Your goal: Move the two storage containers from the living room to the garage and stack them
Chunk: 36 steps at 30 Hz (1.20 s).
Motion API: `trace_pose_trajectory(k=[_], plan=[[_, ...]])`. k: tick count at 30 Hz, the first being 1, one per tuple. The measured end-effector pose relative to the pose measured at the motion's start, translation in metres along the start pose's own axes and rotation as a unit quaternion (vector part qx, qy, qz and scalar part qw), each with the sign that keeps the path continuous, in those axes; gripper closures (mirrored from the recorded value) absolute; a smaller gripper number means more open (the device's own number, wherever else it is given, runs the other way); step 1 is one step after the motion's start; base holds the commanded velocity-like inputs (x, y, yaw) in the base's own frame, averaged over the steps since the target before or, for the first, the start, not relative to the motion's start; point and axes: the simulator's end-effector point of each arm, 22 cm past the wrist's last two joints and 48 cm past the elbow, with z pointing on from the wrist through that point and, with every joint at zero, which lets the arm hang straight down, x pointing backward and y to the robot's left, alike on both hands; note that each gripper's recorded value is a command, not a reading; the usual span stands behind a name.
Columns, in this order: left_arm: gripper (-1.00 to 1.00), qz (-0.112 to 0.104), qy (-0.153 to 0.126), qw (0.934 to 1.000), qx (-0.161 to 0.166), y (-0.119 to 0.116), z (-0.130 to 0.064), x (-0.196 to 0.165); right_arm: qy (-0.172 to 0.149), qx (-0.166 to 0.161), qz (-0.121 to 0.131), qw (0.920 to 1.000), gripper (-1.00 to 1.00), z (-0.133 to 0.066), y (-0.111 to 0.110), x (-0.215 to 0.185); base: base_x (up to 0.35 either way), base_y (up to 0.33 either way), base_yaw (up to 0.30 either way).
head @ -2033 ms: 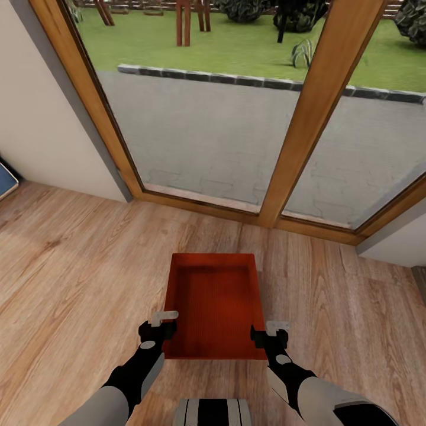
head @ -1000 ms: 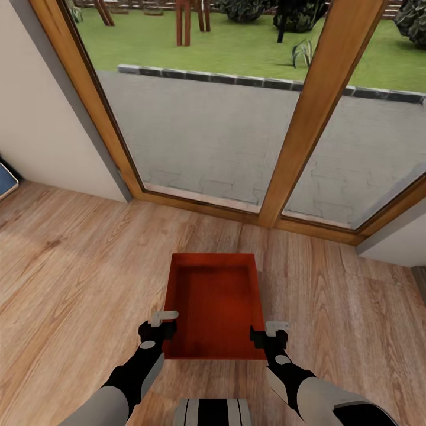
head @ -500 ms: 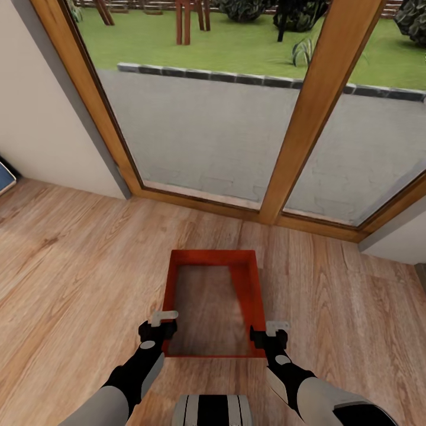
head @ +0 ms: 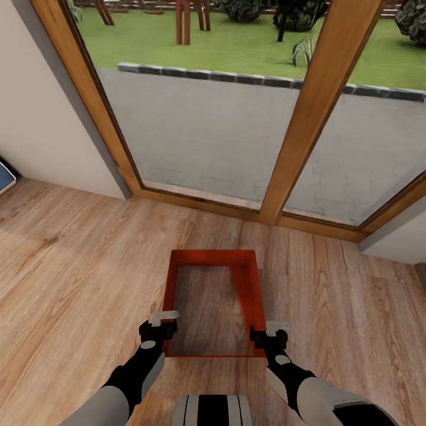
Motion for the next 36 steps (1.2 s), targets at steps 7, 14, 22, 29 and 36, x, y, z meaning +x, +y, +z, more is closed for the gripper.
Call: trace_pose_trajectory(k=[7,14,22,29,36], plan=[[1.0,0.002,0.008,1.0,0.004,-0.0028,-0.0003,0.0079,-0.002,-0.002,-0.013,0.9999,1.0,-0.0001,0.0012,-0.0008,0.0,0.0,0.0],[1.0,-0.006,0.01,0.9999,0.002,-0.0011,-0.0002,0.0081,-0.002,-0.002,-0.014,0.9999,1.0,0.0001,0.0012,-0.001,0.0,0.0,0.0],[1.0,-0.007,0.01,0.9999,0.002,-0.0012,-0.0002,0.0081,-0.002,-0.001,-0.013,0.9999,1.0,0.0001,0.0009,-0.0013,0.0,0.0,0.0],[1.0,-0.006,0.01,0.9999,0.001,-0.0012,-0.0003,0.008,-0.003,-0.001,-0.008,1.0,1.0,0.0001,0.0006,-0.0014,0.0,0.0,0.0],[1.0,-0.003,0.01,0.9999,0.002,-0.0002,-0.0079,0.0006,0.0,-0.002,-0.008,1.0,1.0,-0.0076,0.0004,-0.0078,0.0,0.0,0.0]])
